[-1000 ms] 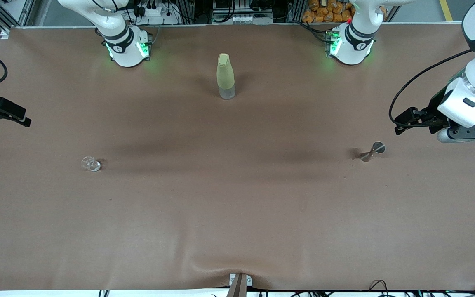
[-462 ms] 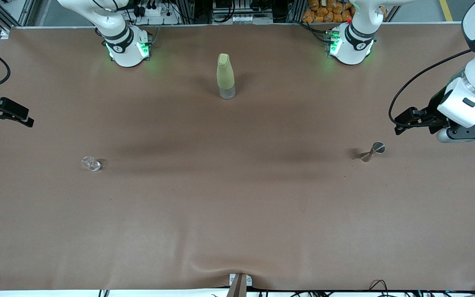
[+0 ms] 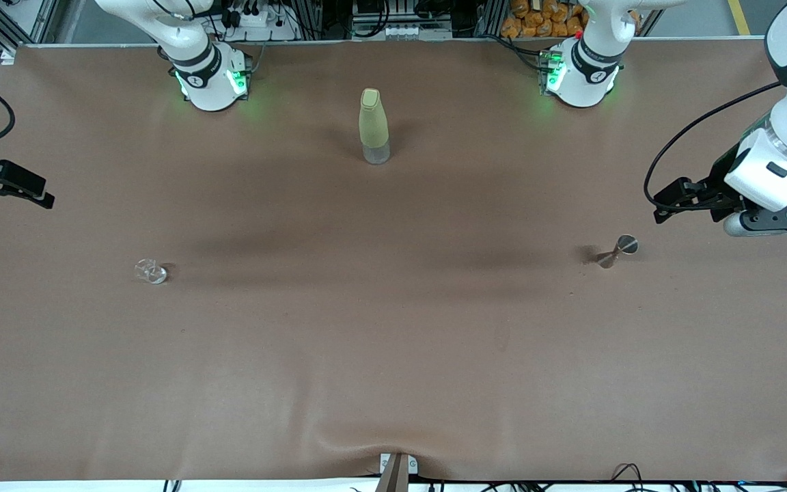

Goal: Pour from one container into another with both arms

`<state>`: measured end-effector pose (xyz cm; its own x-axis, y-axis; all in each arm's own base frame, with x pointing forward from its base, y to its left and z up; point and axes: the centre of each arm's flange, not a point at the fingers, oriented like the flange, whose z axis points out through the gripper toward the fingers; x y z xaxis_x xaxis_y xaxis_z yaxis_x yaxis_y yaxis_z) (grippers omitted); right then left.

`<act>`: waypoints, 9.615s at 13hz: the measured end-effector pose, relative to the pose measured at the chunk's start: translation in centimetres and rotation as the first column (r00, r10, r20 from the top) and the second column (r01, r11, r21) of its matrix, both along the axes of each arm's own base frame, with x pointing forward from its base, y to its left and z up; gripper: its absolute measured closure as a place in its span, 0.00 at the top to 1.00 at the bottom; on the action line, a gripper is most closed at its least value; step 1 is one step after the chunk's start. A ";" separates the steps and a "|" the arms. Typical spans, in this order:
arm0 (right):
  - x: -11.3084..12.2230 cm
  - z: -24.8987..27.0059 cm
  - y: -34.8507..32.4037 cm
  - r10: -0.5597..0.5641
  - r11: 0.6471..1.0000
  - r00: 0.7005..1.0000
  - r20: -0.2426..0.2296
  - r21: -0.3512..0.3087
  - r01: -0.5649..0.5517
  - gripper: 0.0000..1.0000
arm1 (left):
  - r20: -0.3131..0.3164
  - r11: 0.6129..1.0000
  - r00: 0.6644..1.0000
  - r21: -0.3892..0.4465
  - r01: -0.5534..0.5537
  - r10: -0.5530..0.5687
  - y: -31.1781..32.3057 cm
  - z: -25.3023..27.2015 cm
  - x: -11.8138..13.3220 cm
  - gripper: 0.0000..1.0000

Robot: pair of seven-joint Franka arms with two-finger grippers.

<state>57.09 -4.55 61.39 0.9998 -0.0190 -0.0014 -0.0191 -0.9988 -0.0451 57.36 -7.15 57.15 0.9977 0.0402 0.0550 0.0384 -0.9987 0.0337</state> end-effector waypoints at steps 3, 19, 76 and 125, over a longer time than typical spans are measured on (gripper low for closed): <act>-0.3 -0.1 -1.1 -0.002 1.000 1.000 -0.014 0.001 0.002 1.00 | 0.000 1.000 1.000 0.000 0.000 0.000 0.0 0.0 0.0 1.00; 1.2 -6.2 -5.5 0.317 0.930 0.947 0.045 0.179 -0.320 1.00 | 0.002 0.988 0.988 0.010 0.152 -0.152 1.2 -0.1 0.2 1.00; -2.0 -55.0 -20.0 0.203 0.126 0.129 0.971 0.105 -0.986 0.98 | 0.949 -0.035 0.048 -0.062 0.997 -0.312 22.2 -47.5 -3.9 0.68; 8.9 -42.0 -4.7 0.124 0.011 0.051 0.991 0.050 -0.999 0.50 | 0.960 0.150 -0.041 0.085 0.985 -0.277 -19.0 -42.3 0.1 0.21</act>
<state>65.96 -9.25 19.38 0.0704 0.1249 0.9897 0.9967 0.0315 -0.0749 57.45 -26.14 14.81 -0.0105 -0.2186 0.9758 -0.9909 -0.1288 -0.0395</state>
